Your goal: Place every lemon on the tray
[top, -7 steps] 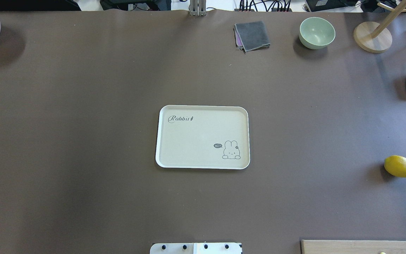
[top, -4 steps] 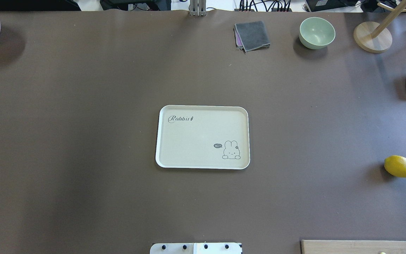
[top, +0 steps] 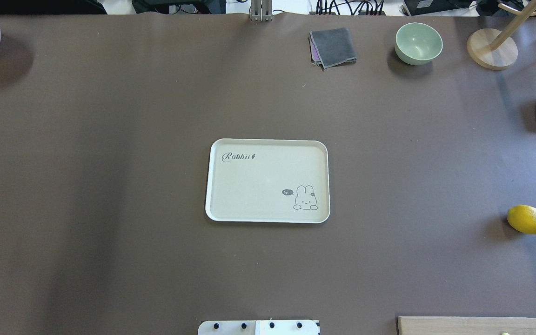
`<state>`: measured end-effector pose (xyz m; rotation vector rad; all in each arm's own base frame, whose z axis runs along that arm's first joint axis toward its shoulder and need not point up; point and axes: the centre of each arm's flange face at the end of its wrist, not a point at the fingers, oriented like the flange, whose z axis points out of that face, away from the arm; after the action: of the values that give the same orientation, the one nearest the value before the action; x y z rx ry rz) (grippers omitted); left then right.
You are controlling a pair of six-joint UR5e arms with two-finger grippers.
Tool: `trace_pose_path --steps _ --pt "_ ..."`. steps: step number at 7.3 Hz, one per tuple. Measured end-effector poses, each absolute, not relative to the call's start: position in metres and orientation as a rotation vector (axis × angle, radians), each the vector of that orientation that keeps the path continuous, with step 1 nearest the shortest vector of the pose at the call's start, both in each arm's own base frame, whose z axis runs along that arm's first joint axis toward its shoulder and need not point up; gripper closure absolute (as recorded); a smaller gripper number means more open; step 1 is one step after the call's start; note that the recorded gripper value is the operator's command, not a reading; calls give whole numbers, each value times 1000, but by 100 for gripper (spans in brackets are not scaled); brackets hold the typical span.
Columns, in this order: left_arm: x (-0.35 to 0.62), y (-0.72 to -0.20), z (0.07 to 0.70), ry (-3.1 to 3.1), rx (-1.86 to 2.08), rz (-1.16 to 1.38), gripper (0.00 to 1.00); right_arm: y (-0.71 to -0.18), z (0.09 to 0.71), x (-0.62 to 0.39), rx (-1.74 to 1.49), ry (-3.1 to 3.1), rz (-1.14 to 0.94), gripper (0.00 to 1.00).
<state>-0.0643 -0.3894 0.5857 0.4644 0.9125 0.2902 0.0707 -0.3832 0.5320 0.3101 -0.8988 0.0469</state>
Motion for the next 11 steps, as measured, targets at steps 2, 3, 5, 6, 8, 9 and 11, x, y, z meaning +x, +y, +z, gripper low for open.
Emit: trace_pose_path --steps 2,3,5,6,8,9,11 --pt "-63 -369 626 921 348 171 1 -392 538 46 259 -837 87 0" --pt "-64 -359 640 898 313 138 1 -396 540 34 243 -809 94 0" --pt "-60 -346 657 848 262 104 1 -399 539 24 241 -794 90 0" --pt "-56 -346 661 804 244 96 1 -399 538 22 245 -793 87 0" --pt "-29 -362 659 692 222 116 1 -399 537 22 255 -793 82 0" --pt "-12 -363 661 667 203 124 1 -399 537 22 260 -793 80 0" --pt "3 -339 676 669 176 145 1 -398 537 22 272 -789 77 0"
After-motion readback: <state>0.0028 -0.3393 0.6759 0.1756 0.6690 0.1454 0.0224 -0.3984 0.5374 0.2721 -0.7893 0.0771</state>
